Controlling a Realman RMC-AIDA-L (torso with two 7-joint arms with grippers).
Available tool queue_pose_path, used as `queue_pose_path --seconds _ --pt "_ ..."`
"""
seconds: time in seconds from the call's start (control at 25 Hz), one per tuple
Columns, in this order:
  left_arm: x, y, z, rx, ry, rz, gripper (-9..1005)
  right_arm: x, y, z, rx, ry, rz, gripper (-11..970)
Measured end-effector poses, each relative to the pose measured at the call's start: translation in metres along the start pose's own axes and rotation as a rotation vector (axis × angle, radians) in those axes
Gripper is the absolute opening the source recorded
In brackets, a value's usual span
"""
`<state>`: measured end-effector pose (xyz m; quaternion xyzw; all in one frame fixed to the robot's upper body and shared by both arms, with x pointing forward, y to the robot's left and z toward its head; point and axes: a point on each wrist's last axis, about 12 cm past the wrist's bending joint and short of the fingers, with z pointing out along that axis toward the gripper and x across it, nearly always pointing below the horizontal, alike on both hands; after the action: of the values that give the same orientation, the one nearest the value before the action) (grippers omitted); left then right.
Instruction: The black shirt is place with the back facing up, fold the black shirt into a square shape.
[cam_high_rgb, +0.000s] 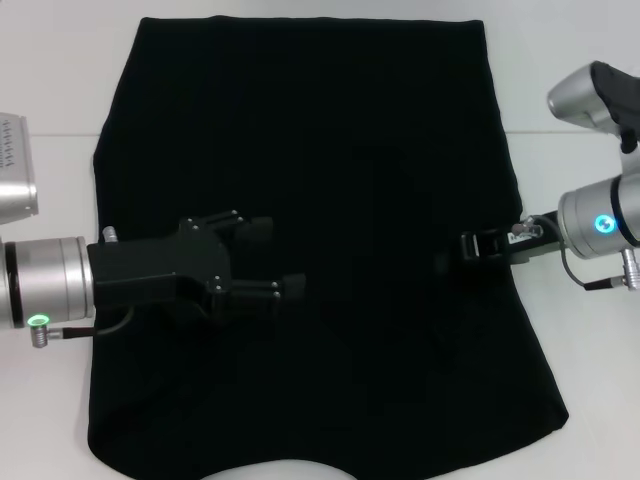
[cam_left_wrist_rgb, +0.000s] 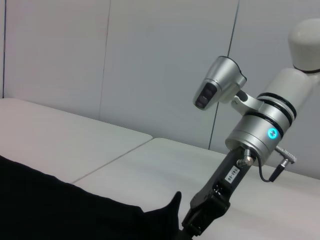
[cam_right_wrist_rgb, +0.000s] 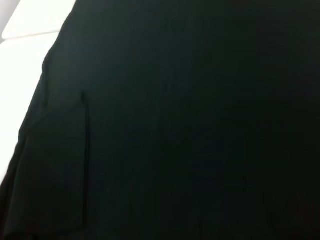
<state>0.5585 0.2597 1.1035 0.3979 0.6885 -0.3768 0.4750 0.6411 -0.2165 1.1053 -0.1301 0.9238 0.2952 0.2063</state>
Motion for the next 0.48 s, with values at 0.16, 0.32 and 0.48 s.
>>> queue_pose_path --seconds 0.16,0.32,0.48 --pt "0.000 0.000 0.001 0.001 -0.001 -0.004 936 -0.009 0.009 0.001 0.014 0.013 -0.063 0" --pt "0.000 0.000 0.000 -0.002 -0.002 -0.005 936 -0.017 0.021 0.006 0.028 0.046 -0.139 0" --pt "0.001 -0.001 0.001 0.000 -0.003 -0.010 936 -0.020 0.029 0.009 0.040 0.072 -0.190 6"
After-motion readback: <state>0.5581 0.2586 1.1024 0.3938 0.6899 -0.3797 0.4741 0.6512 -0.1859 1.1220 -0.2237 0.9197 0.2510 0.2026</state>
